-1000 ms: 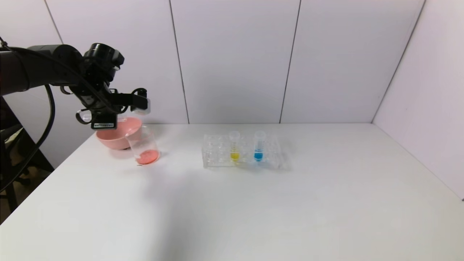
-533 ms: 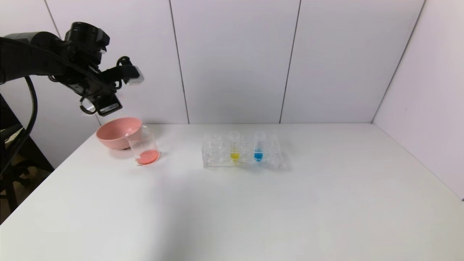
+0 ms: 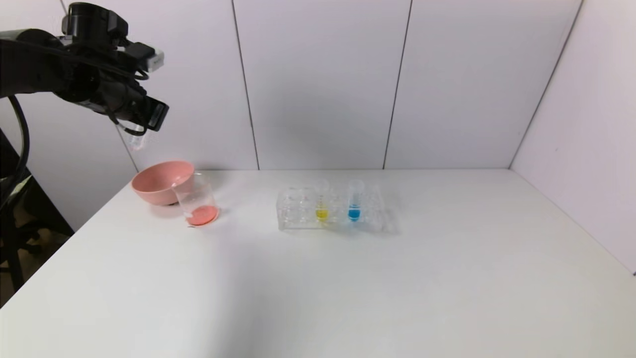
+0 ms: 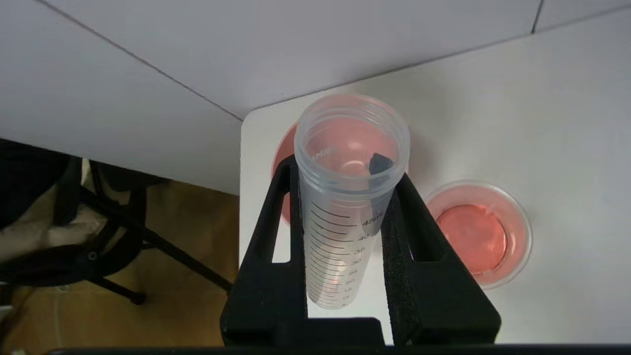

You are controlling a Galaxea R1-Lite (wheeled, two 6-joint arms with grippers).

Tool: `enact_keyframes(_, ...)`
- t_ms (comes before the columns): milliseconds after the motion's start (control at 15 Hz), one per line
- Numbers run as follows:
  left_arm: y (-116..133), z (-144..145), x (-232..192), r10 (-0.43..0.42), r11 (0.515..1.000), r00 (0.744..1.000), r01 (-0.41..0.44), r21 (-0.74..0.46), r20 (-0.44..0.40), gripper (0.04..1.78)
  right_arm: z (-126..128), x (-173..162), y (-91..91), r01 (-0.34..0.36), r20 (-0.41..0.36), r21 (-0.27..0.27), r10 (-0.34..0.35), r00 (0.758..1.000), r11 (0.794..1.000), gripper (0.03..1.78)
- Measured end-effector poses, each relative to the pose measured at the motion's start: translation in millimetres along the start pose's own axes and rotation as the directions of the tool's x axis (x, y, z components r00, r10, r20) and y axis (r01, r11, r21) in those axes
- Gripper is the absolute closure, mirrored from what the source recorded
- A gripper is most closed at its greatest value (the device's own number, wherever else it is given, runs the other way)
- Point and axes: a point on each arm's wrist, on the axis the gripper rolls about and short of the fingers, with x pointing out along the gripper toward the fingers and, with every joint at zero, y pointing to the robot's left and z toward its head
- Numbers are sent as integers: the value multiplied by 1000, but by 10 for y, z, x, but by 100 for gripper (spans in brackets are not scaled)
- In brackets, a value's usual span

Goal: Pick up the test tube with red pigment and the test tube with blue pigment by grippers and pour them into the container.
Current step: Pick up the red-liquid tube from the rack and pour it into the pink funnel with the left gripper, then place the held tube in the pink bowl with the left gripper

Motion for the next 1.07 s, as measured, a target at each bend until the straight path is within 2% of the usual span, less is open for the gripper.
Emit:
enact_keyframes(267,178,30,-14,67,981,995,-52,-187,73,137,0,0,0,0,0,0,0,1000,1000,4)
enact_keyframes(467,218,82,7,105,969,983,-67,-238,151,137,0,0,0,0,0,0,0,1000,1000,4)
enact_keyframes(1067,167,-102,271,107,953,988,-69,-295,112,137,0,0,0,0,0,0,0,1000,1000,4)
